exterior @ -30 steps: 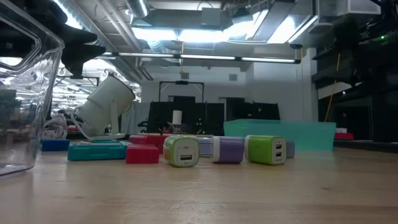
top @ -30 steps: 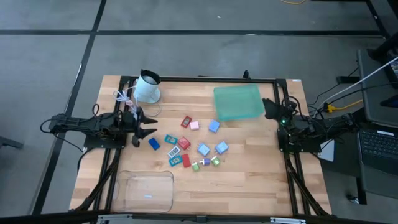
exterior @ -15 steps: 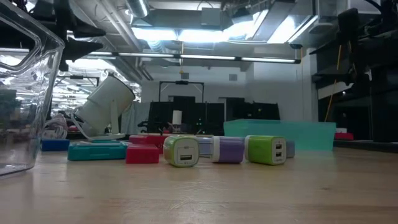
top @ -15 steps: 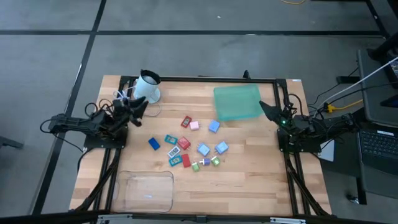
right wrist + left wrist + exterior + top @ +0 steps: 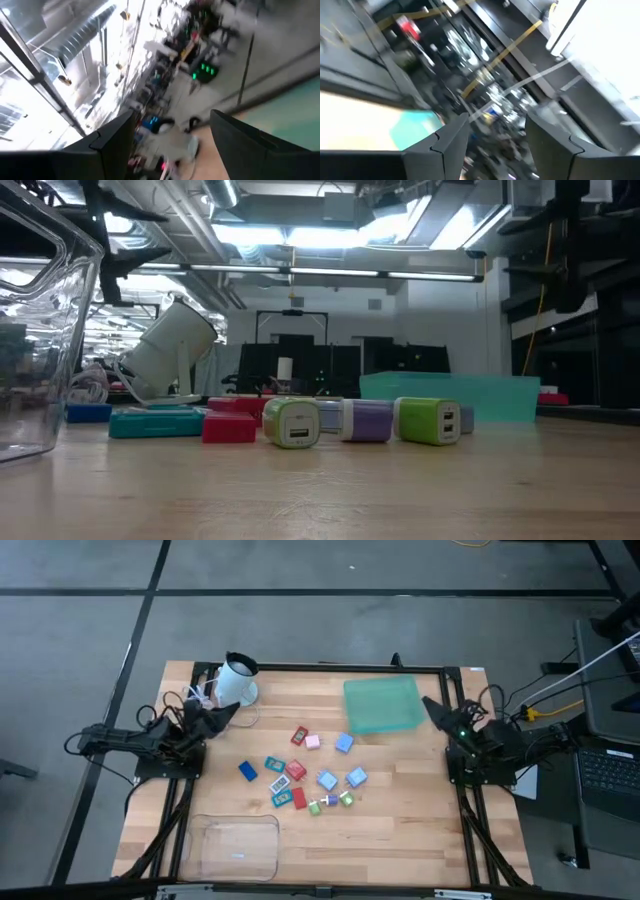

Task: Pick & Place Office items
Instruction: Put the blue digital clock into the transparent bin

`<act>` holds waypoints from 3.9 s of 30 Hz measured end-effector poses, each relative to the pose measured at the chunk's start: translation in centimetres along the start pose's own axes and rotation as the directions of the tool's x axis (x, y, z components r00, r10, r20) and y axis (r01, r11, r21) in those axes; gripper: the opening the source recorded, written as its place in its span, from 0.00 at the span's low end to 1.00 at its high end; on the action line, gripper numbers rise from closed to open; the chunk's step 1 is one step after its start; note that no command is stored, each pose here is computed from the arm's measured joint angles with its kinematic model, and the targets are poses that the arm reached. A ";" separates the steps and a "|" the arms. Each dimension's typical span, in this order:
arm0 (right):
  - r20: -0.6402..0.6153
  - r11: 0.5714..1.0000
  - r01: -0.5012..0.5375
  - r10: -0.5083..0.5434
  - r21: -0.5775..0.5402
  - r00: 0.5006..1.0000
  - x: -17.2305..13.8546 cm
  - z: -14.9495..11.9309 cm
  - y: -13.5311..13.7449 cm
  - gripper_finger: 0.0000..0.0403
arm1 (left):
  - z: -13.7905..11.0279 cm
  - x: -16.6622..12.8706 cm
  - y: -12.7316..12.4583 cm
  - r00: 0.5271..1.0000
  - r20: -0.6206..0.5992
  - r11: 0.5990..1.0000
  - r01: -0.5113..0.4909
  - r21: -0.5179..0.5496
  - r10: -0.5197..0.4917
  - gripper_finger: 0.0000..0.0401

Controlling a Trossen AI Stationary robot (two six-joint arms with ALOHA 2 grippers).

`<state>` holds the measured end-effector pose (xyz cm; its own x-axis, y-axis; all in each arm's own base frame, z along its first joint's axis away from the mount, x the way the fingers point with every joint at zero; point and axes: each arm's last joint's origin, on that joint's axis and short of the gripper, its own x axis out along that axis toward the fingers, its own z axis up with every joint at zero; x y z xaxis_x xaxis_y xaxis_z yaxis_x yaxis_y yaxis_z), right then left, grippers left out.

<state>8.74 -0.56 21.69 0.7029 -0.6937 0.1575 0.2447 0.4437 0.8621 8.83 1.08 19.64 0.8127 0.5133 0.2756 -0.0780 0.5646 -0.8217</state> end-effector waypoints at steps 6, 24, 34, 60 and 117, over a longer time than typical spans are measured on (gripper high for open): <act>0.158 0.993 0.065 -0.050 -0.095 0.986 -0.1 1.2 0.6 0.65 | 0.5 0.2 -1.2 0.997 -0.065 0.998 0.042 -0.045 -0.045 0.47; 0.097 0.937 -0.329 0.340 -0.114 0.935 0.7 3.2 4.5 0.65 | 4.7 9.3 -14.9 0.854 -0.295 0.706 -0.113 0.700 0.429 0.47; 0.125 0.924 -0.333 0.358 -0.186 0.925 1.2 4.1 5.8 0.65 | 0.5 12.4 -13.7 0.303 -0.494 0.342 0.436 0.832 0.815 0.47; 0.107 0.918 -0.358 0.379 -0.171 0.919 1.2 4.0 5.9 0.65 | -9.6 8.3 -2.6 -0.172 -0.522 0.343 0.905 0.251 0.835 0.67; 0.125 0.931 -0.325 0.347 -0.168 0.930 1.3 4.0 5.7 0.65 | -7.7 12.4 -4.1 -0.006 -0.688 0.586 0.532 0.612 0.725 0.38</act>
<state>8.39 -1.21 28.78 0.6549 -0.5617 0.5055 0.1119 0.7336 0.6703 23.64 0.11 22.62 0.3357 -0.0386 -0.9412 0.0329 0.9990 -0.0292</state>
